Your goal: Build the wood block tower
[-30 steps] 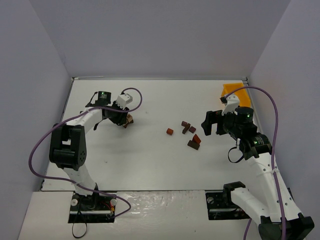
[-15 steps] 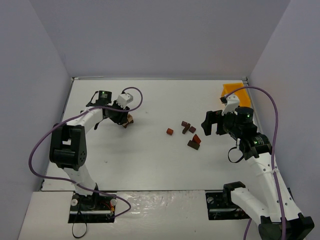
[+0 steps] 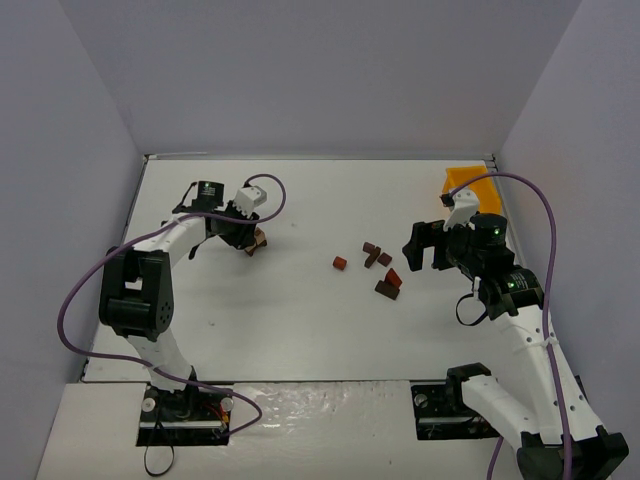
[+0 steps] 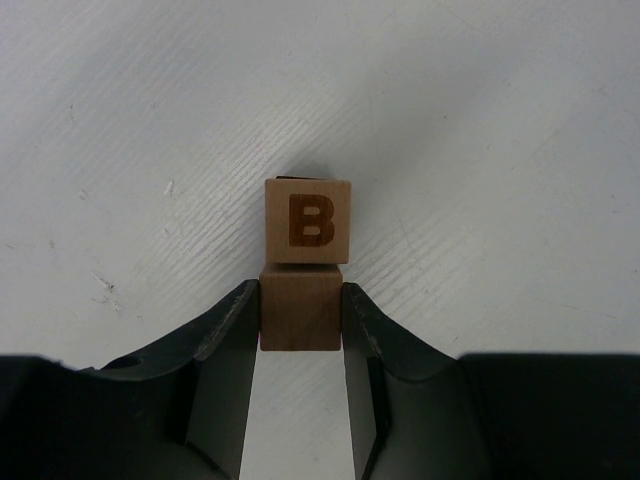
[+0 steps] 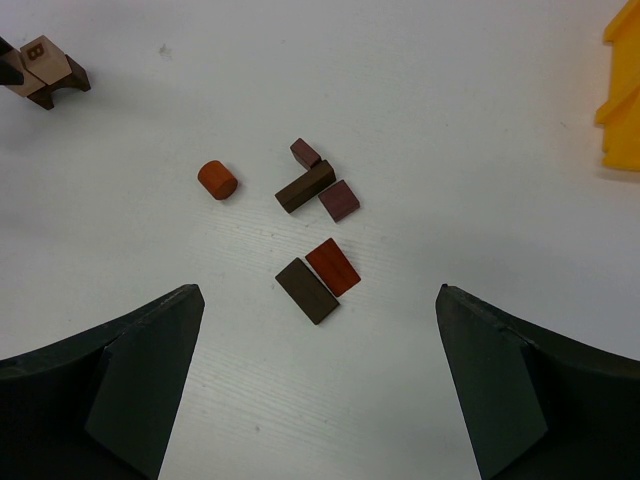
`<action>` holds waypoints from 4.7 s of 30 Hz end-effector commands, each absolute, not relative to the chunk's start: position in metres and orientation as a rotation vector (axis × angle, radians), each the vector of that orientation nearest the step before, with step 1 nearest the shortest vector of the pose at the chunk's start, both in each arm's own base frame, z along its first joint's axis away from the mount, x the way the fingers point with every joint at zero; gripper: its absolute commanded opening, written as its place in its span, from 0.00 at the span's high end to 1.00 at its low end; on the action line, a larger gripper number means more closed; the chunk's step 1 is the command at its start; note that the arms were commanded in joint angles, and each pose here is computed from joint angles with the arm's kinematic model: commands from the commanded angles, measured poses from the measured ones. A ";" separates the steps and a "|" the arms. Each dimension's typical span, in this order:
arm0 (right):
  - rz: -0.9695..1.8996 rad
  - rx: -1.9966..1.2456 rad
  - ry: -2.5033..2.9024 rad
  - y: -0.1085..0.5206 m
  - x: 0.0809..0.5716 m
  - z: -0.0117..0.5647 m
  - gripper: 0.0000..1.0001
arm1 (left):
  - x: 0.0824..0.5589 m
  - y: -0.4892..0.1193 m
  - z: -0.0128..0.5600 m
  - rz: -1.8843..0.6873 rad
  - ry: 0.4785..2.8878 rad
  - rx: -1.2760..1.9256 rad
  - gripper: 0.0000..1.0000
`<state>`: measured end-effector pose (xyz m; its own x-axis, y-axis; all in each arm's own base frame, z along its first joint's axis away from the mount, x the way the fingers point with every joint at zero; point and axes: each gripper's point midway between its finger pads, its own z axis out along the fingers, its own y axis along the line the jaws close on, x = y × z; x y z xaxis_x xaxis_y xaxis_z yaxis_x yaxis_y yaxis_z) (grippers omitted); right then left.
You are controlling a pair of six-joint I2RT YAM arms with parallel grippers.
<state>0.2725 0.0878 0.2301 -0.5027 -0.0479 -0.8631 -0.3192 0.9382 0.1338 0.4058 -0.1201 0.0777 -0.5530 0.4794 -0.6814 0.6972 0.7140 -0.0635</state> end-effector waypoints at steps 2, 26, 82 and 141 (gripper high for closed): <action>0.356 -0.285 1.993 0.094 0.278 0.255 0.00 | 0.425 -0.127 0.109 -0.410 2.169 0.891 0.71; 0.355 -0.287 1.992 0.094 0.277 0.255 0.00 | 0.425 -0.130 0.107 -0.416 2.173 0.897 0.70; 0.287 -0.060 2.256 0.085 0.314 0.187 0.00 | 0.344 -0.016 0.246 0.151 2.081 0.145 0.03; 0.237 -0.104 2.608 0.137 0.269 0.024 0.31 | 0.297 -0.126 0.209 -0.320 2.238 0.221 0.03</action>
<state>0.2621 0.1265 0.0252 -0.8785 0.0032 -0.4778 -0.0690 0.9886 0.1335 0.2863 -0.1159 0.1822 -0.6830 0.0800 -0.7260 0.2593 0.9558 -0.1387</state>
